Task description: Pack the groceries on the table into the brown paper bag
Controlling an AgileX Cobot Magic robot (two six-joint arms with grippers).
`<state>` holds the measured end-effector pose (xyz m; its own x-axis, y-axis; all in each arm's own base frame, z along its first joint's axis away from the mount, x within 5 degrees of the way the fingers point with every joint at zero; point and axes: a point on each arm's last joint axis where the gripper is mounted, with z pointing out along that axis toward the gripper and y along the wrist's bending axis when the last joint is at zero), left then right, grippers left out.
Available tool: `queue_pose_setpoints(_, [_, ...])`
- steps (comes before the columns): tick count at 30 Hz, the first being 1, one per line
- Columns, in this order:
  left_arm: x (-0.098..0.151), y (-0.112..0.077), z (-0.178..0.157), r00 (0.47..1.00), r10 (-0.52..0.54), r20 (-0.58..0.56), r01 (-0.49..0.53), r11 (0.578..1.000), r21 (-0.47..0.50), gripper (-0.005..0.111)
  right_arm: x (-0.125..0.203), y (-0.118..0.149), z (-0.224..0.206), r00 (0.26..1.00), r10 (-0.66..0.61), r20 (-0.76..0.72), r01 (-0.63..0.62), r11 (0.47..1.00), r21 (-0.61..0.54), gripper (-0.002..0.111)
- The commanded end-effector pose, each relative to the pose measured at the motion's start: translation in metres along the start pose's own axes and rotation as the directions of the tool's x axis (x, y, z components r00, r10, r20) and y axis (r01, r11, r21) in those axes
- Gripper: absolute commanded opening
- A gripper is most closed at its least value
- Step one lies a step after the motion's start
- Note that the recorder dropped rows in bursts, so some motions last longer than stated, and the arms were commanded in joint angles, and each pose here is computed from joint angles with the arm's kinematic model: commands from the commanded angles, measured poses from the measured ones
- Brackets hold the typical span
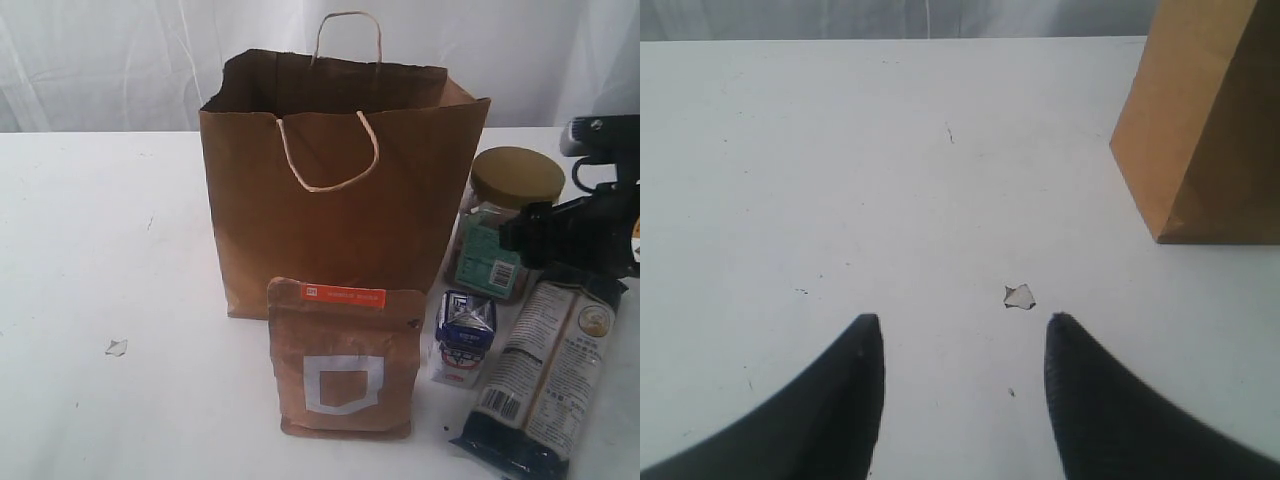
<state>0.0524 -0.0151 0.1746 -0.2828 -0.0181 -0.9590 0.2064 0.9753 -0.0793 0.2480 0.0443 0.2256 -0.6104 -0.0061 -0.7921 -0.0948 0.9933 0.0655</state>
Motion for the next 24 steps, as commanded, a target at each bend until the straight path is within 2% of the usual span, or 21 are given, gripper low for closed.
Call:
queue_pose_setpoints(1, [0.001, 0.0, 0.0, 1.0, -0.008, -0.003, 0.008, 1.0, 0.001, 0.053, -0.007, -0.002, -0.031, 0.998, -0.054, 0.037, 0.052, 0.997, 0.053, 0.073])
queue_pose_setpoints(7, [0.001, 0.0, 0.0, 1.0, -0.008, -0.003, 0.008, 1.0, 0.001, 0.053, -0.01, -0.001, -0.066, 0.985, -0.16, 0.065, 0.153, 0.983, 0.1, 0.073])
queue_pose_setpoints(11, [0.001, 0.0, 0.0, 1.0, -0.008, -0.003, 0.008, 1.0, 0.001, 0.053, -0.003, 0.003, -0.089, 0.971, -0.237, 0.014, 0.236, 0.969, 0.08, 0.073])
queue_pose_setpoints(15, [0.001, 0.0, 0.0, 1.0, -0.008, -0.003, 0.008, 1.0, 0.001, 0.053, 0.006, 0.01, -0.1, 0.976, -0.212, -0.043, 0.213, 0.977, 0.005, 0.073])
queue_pose_setpoints(18, [0.001, 0.0, 0.0, 1.0, -0.008, -0.003, 0.008, 1.0, 0.001, 0.053, 0.002, 0.013, -0.1, 0.978, -0.209, 0.008, 0.209, 0.978, -0.015, 0.073])
queue_pose_setpoints(21, [0.001, 0.0, 0.0, 1.0, -0.008, -0.003, 0.008, 1.0, 0.001, 0.053, -0.01, 0.015, -0.094, 0.98, -0.173, 0.097, 0.174, 0.985, -0.012, 0.072])
queue_pose_setpoints(24, [0.001, 0.0, 0.0, 1.0, -0.008, -0.003, 0.008, 1.0, 0.001, 0.053, -0.018, 0.013, -0.08, 0.983, -0.166, 0.083, 0.164, 0.986, 0.033, 0.07])
